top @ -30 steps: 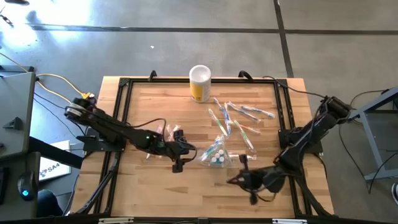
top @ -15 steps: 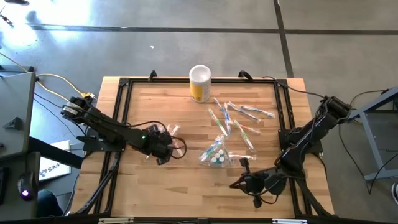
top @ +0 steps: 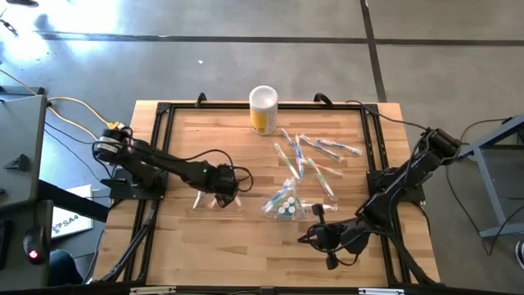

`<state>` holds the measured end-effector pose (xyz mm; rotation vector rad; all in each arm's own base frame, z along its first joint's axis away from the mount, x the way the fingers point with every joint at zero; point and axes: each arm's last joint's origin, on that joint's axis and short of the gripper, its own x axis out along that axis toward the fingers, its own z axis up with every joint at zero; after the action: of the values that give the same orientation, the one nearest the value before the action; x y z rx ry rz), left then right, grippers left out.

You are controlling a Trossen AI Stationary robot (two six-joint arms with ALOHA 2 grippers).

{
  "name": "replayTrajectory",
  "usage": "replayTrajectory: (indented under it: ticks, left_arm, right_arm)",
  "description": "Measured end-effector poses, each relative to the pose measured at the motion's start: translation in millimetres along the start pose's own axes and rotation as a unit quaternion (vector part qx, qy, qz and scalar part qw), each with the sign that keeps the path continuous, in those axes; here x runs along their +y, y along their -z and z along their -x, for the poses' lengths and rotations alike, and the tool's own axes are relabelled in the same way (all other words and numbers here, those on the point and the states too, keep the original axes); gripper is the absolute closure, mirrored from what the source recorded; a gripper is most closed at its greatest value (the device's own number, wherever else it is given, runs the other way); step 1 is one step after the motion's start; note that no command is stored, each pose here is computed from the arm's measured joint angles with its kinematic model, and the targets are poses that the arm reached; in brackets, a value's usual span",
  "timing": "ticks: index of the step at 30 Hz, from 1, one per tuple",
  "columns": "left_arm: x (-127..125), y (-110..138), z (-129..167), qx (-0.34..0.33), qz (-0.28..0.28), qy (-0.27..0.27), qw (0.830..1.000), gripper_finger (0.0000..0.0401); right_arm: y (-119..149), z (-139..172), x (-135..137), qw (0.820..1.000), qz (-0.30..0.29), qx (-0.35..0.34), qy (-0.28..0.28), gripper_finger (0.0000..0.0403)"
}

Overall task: Pick & Place toothbrushing station
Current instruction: Put the orange toothbrush in the transparent organizer

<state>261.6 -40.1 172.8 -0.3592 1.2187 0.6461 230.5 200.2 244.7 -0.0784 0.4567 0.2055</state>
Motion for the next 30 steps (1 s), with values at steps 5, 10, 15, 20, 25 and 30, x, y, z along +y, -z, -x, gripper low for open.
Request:
replayTrajectory:
  ticks: [5, 10, 15, 20, 25, 30]
  left_arm:
    - [-9, -3, -16, 0.016, -0.015, 0.023, 0.999, 0.0153]
    - [-16, -2, -29, 0.030, -0.018, 0.021, 0.999, 0.0153]
    - [-18, 3, -47, 0.055, -0.059, -0.016, 0.997, 0.0156]
    - [-19, 6, -50, 0.064, -0.063, -0.025, 0.996, 0.0218]
    - [-21, 11, -37, 0.029, -0.089, -0.039, 0.995, 0.0361]
    - [-12, 17, -19, 0.006, -0.092, -0.074, 0.993, 0.0374]
  right_arm:
    - [0, 0, 0, 1.000, 0.000, 0.001, 0.000, 0.0400]
    - [0, 0, -1, 1.000, 0.001, 0.003, 0.003, 0.0399]
    - [0, 0, -1, 1.000, 0.000, 0.003, 0.002, 0.0399]
    - [1, 0, -1, 1.000, -0.025, 0.004, 0.003, 0.0399]
    - [2, 0, -1, 1.000, -0.024, 0.008, 0.004, 0.0399]
    - [2, -1, -2, 1.000, -0.023, 0.009, 0.005, 0.0399]
